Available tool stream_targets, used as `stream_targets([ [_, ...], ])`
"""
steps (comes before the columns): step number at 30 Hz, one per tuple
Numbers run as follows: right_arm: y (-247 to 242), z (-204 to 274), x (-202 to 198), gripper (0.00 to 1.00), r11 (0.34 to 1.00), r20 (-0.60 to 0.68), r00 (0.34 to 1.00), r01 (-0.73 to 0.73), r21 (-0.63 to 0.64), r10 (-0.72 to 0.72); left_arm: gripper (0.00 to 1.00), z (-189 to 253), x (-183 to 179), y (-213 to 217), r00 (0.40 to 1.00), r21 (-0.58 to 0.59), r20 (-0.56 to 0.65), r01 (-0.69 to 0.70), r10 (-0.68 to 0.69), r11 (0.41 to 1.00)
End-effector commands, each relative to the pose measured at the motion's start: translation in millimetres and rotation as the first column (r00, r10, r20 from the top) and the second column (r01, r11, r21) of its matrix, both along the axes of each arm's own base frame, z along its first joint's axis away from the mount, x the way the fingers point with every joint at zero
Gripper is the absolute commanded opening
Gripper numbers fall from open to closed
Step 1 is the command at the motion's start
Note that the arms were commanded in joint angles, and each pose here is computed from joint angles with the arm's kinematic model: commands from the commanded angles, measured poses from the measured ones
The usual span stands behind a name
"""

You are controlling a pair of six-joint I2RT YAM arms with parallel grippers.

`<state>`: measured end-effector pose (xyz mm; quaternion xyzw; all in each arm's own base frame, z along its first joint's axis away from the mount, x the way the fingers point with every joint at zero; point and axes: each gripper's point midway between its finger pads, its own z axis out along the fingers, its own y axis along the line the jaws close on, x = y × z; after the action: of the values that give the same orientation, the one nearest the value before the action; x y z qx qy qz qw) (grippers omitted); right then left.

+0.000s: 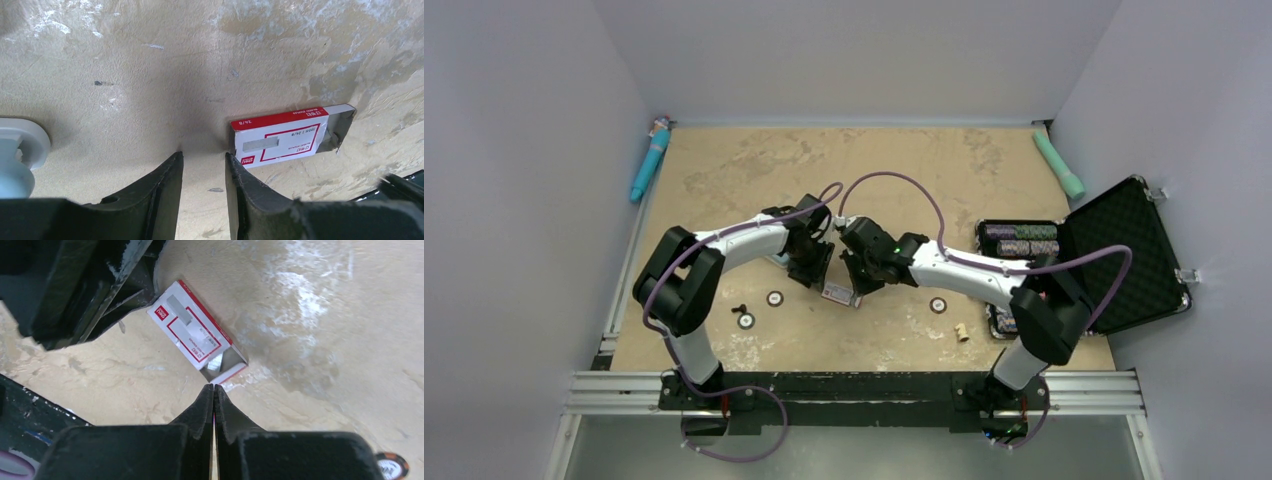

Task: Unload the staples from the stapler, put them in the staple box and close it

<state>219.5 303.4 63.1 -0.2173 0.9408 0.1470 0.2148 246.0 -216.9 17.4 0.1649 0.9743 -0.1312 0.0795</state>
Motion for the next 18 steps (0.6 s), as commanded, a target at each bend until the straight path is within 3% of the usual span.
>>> stream_targets([
  [1, -28.5, 7.7, -2.0, 0.02, 0.993, 0.028, 0.995, 0.101, -0.056, -0.099, 0.40, -13.2, -4.5, 1.3, 0.999, 0.024, -0.029, 0.029, -0.028, 0.999],
  [11, -30.6, -49.1, -22.1, 0.02, 0.992, -0.095, 0.991, 0.085, -0.095, -0.094, 0.40, -15.3, -5.3, 2.6, 0.999, 0.028, -0.032, 0.032, -0.031, 0.999],
  [18, -16.0, -57.4, -13.6, 0.01, 0.995, -0.076, 0.993, 0.089, -0.043, -0.092, 0.40, -17.6, -7.6, 1.6, 0.998, 0.025, -0.047, 0.037, -0.036, 0.999],
])
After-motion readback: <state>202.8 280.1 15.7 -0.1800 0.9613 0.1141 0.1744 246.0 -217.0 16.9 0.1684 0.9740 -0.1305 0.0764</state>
